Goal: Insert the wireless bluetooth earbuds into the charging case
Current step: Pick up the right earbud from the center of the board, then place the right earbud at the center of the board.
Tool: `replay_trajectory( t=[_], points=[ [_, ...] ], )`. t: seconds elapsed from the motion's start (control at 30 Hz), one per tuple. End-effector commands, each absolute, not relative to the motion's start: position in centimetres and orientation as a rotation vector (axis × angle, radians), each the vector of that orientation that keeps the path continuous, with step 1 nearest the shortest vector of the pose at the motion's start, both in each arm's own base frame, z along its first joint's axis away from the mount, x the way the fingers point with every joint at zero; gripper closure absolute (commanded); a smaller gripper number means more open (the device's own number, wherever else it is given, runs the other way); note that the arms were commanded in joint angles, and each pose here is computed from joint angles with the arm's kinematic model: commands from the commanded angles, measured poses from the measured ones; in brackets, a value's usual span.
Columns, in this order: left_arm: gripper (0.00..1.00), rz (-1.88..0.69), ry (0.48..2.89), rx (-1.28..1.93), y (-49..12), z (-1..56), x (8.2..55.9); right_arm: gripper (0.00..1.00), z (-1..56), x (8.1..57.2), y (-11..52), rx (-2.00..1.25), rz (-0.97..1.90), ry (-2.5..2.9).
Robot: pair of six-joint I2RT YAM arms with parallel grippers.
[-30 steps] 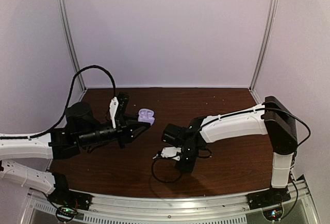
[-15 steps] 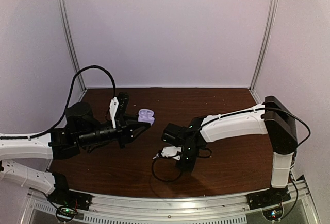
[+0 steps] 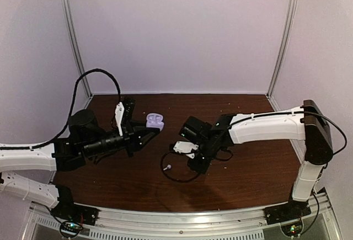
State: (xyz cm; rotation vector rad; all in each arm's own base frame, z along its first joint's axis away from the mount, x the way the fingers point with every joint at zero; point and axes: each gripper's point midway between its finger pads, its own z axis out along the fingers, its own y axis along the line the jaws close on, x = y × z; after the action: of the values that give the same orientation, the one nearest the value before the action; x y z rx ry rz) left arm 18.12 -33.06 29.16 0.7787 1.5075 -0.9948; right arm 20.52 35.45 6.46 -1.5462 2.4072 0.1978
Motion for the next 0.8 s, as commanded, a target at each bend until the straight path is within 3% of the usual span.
replay_trajectory(
  t=[0.0, 0.2, 0.3, 0.47, 0.77],
  points=[
    [1.0, -1.0, 1.393, 0.73, -32.4, 31.4, 18.2, 0.9, 10.8, 22.3, 36.4, -1.392, 0.287, 2.313],
    [1.0, -1.029, 1.274, 0.709, -31.4, 32.5, 17.2, 0.89, 19.3, 24.6, 37.5, -1.166, 0.43, 2.112],
    [1.0, -1.003, 1.284, 0.707, -31.4, 32.3, 17.6, 0.88, 21.0, 25.8, 36.6, -1.1, 0.461, 2.089],
    [1.0, -0.992, 1.306, 0.725, -31.7, 32.0, 17.7, 0.89, 16.5, 25.1, 34.9, -1.182, 0.395, 2.226],
    [1.0, -0.98, 1.312, 0.728, -31.7, 31.9, 17.8, 0.89, 10.9, 21.7, 34.2, -1.159, 0.563, 2.358]
  ],
)
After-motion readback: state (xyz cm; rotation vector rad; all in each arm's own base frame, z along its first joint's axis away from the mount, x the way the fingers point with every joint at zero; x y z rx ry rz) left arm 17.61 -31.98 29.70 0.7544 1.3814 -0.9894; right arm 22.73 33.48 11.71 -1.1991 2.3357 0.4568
